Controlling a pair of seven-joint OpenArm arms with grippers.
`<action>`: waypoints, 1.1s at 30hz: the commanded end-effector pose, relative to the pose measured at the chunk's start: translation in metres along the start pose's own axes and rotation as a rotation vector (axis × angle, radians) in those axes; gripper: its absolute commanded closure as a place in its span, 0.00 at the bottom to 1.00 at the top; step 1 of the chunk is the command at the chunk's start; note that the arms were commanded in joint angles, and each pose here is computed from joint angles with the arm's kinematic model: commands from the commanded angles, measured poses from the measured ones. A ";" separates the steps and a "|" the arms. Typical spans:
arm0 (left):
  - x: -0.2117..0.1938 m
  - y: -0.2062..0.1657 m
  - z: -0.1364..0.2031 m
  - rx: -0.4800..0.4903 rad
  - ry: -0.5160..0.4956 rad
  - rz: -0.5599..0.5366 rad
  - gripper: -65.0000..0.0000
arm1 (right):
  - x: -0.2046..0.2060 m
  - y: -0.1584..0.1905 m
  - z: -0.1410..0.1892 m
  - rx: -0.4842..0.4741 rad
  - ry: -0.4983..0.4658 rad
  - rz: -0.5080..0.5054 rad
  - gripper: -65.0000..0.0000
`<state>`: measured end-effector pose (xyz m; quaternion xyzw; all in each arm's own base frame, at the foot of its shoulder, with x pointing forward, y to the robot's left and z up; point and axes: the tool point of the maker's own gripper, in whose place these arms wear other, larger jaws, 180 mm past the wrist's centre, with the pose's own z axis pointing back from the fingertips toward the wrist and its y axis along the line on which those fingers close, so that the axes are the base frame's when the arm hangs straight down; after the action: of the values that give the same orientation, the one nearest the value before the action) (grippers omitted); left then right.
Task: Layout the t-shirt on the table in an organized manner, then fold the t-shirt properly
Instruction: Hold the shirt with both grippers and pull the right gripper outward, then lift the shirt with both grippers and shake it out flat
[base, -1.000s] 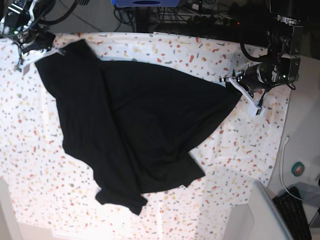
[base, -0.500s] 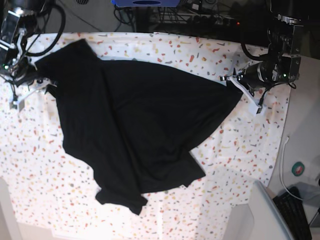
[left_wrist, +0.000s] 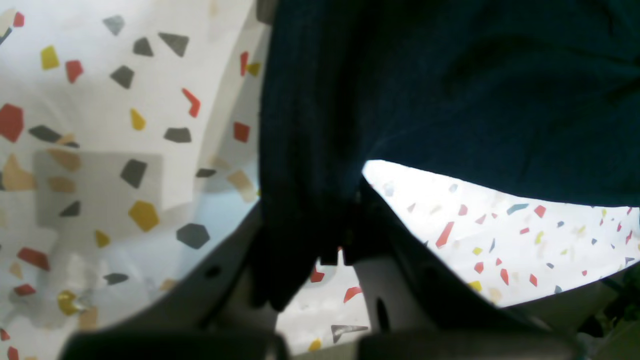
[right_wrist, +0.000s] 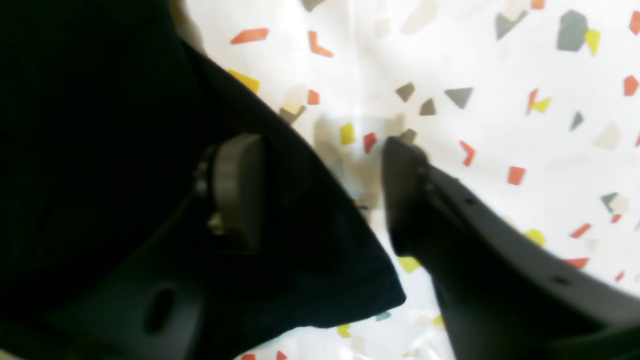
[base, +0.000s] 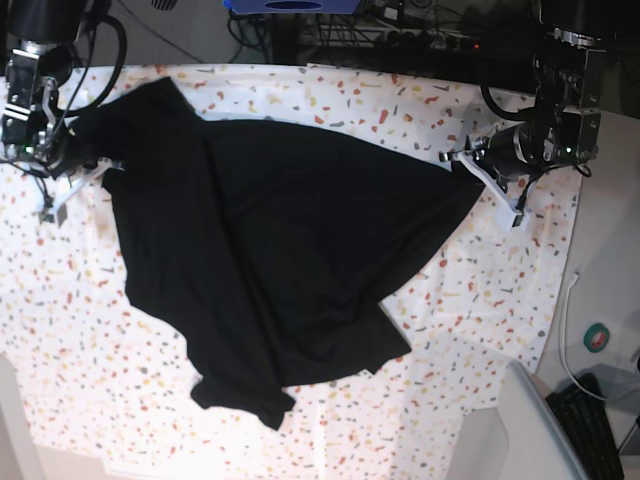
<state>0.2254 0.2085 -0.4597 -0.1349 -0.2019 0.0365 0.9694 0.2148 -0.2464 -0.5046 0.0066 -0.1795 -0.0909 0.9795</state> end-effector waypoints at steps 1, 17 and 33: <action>0.013 0.002 0.006 -0.001 -0.035 -0.012 1.00 | -0.018 0.015 -0.002 0.051 0.059 -0.005 0.70; 0.076 -0.027 0.026 -0.044 -0.183 -0.100 1.00 | 0.029 -0.005 0.078 0.001 -0.137 0.012 1.00; 0.352 -0.153 0.070 -0.159 -0.500 -0.289 1.00 | 0.307 -0.035 0.166 0.012 -0.579 -0.028 1.00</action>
<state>0.5073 0.1238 -0.2576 -0.1630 -0.4098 -0.0821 0.8937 0.4242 -0.3229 -0.2689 0.0021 -0.4207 -0.1008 0.9016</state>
